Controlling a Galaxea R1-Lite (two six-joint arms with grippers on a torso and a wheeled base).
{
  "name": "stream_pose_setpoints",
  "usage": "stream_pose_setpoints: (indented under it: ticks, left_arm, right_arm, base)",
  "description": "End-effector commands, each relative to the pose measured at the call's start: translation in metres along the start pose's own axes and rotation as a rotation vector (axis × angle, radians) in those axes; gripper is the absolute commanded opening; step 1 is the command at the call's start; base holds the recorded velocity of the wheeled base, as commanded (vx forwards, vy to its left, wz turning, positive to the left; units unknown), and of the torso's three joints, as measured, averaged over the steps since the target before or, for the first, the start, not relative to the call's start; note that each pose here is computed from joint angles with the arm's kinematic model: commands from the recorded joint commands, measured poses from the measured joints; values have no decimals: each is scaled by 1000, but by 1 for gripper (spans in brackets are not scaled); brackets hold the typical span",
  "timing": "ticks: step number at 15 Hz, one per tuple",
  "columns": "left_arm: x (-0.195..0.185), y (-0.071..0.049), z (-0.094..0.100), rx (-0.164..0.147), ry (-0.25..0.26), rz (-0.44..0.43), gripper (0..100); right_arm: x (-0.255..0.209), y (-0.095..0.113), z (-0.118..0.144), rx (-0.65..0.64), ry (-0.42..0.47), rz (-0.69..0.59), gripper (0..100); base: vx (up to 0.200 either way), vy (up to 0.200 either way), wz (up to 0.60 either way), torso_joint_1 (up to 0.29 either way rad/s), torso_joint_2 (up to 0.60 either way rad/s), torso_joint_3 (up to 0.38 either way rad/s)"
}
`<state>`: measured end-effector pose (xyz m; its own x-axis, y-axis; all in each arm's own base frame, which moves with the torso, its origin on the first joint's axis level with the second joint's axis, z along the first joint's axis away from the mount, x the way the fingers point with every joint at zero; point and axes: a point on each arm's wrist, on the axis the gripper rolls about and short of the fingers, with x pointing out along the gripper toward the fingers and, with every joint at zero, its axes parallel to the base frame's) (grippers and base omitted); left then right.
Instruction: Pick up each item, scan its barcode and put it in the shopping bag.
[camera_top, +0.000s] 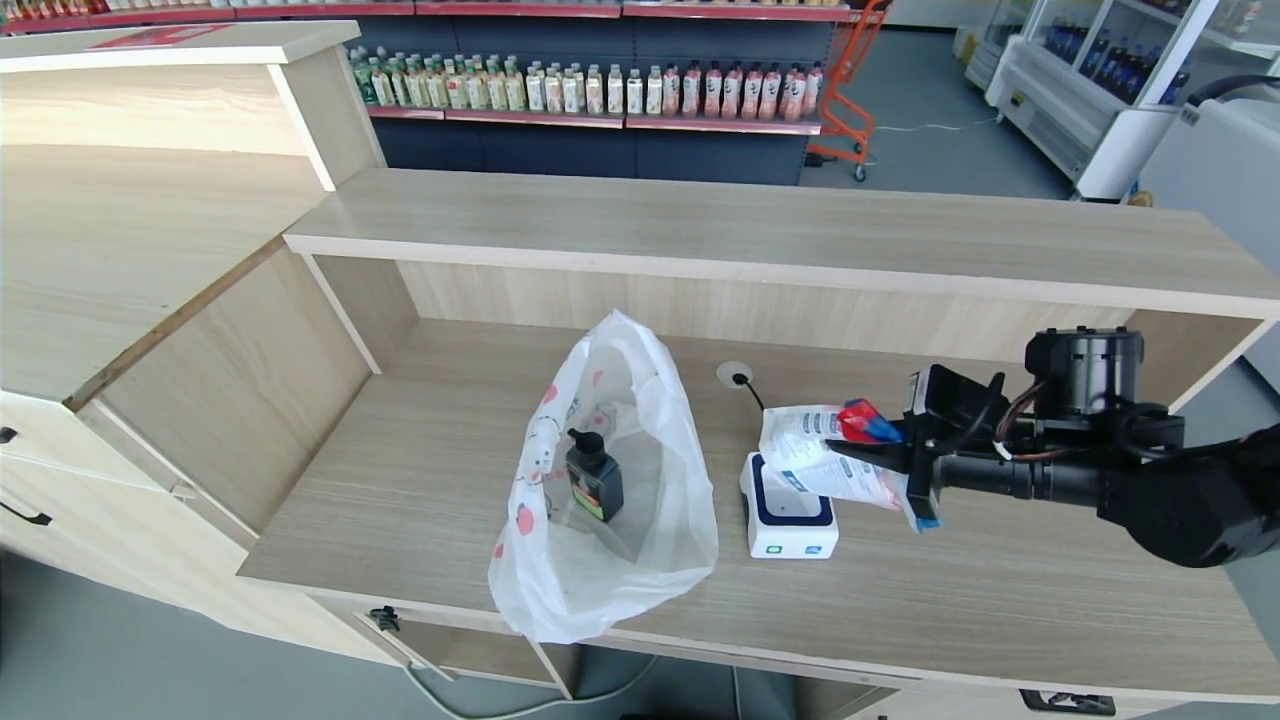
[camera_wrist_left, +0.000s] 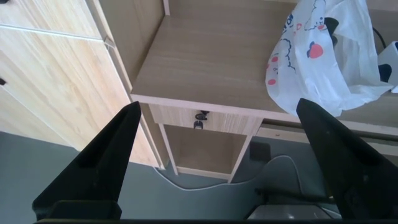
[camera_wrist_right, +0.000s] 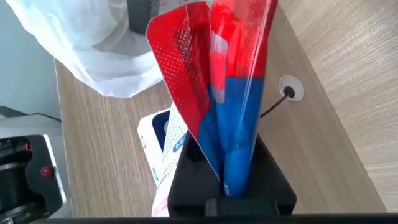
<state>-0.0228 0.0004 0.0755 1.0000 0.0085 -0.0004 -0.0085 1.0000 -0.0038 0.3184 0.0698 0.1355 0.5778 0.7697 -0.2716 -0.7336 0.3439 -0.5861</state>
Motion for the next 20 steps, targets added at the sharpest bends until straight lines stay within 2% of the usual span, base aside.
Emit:
stream_pose_setpoints:
  ticks: [1,3,7,12,20]
  left_arm:
    - [0,0,0,-1,0,1,100]
    - [0,0,0,-1,0,1,100]
    - [0,0,0,-1,0,1,100]
    - [0,0,0,-1,0,1,100]
    - [0,0,0,-1,0,1,100]
  right_arm:
    - [7,2,-18,-21,5,34,0]
    - [13,6,-29,-74,-14,74,0]
    - [26,6,-40,-97,-27,68,0]
    - [34,-6,-35,-133,-51,42,0]
    - [33,-8,-33,-149,-61,29,0]
  base:
    - [0,0,0,0,0,0]
    - [0,0,0,0,0,0]
    - [0,0,0,0,0,0]
    - [0,0,0,0,0,0]
    - [0,0,0,0,0,0]
